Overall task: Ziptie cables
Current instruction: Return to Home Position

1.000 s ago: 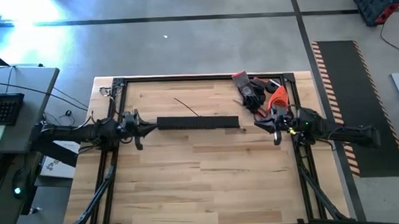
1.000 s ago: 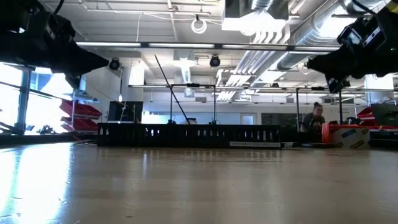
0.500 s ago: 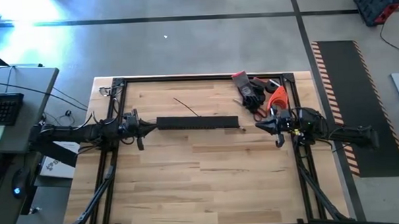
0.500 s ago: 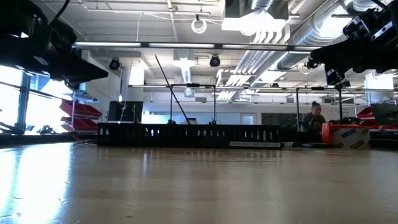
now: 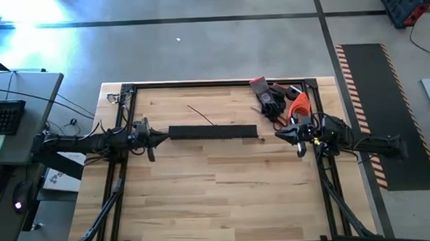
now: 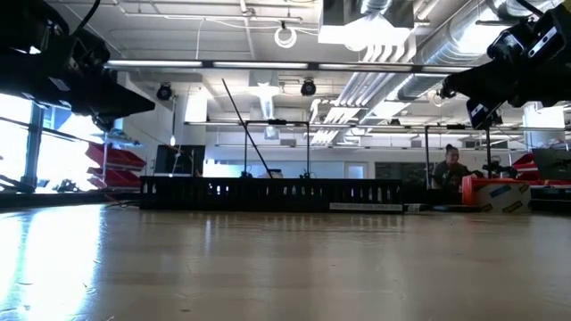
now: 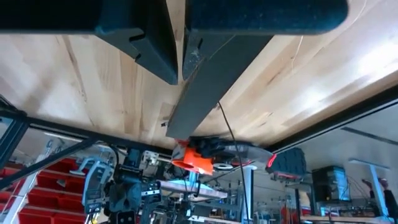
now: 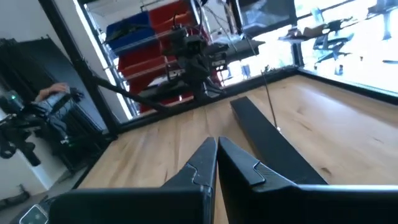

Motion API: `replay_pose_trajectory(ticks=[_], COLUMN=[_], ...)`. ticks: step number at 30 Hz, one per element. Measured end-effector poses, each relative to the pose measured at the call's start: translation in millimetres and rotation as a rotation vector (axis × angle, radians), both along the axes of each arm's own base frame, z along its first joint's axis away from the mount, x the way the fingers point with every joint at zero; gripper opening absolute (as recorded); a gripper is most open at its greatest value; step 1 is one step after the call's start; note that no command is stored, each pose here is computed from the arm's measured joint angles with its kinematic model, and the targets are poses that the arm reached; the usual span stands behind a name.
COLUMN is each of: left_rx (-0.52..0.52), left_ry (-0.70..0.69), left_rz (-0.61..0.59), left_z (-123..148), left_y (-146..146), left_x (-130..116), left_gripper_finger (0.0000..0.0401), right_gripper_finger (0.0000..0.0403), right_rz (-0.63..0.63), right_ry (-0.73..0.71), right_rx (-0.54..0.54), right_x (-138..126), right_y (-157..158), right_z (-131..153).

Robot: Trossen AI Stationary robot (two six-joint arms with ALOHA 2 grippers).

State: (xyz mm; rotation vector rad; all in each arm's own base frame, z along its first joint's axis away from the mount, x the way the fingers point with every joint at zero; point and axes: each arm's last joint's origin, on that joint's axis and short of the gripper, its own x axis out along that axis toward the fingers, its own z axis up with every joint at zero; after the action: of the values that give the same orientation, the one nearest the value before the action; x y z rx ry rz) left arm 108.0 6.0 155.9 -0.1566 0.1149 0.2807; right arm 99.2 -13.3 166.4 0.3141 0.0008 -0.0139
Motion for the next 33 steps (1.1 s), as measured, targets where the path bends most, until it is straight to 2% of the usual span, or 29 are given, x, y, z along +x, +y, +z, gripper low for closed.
replay_pose_trajectory(ticks=[5, 9, 13, 33], left_rx=[-0.003, -0.009, -0.012, -0.007], left_ry=[-0.079, -0.208, -0.280, -0.243], left_rz=[-0.030, -0.032, -0.018, -0.003], left_z=[6.7, 17.1, 23.9, 20.3], left_y=[-3.1, -3.0, -2.6, -0.5], left_x=[-4.2, -12.0, -12.7, -12.4], left_gripper_finger=[0.0000, 0.0000, 0.0000, 0.0000], right_gripper_finger=[0.0000, 0.0000, 0.0000, 0.0000], right_rz=[0.034, 0.116, 0.179, 0.190], right_ry=[-0.060, -0.051, -0.043, -0.032], right_rx=[-0.006, -0.003, -0.002, -0.007], right_x=[-2.5, -2.4, -2.7, -1.9], right_y=[8.4, 16.6, 21.9, 22.6], right_z=[4.9, 4.0, 3.2, 2.2])
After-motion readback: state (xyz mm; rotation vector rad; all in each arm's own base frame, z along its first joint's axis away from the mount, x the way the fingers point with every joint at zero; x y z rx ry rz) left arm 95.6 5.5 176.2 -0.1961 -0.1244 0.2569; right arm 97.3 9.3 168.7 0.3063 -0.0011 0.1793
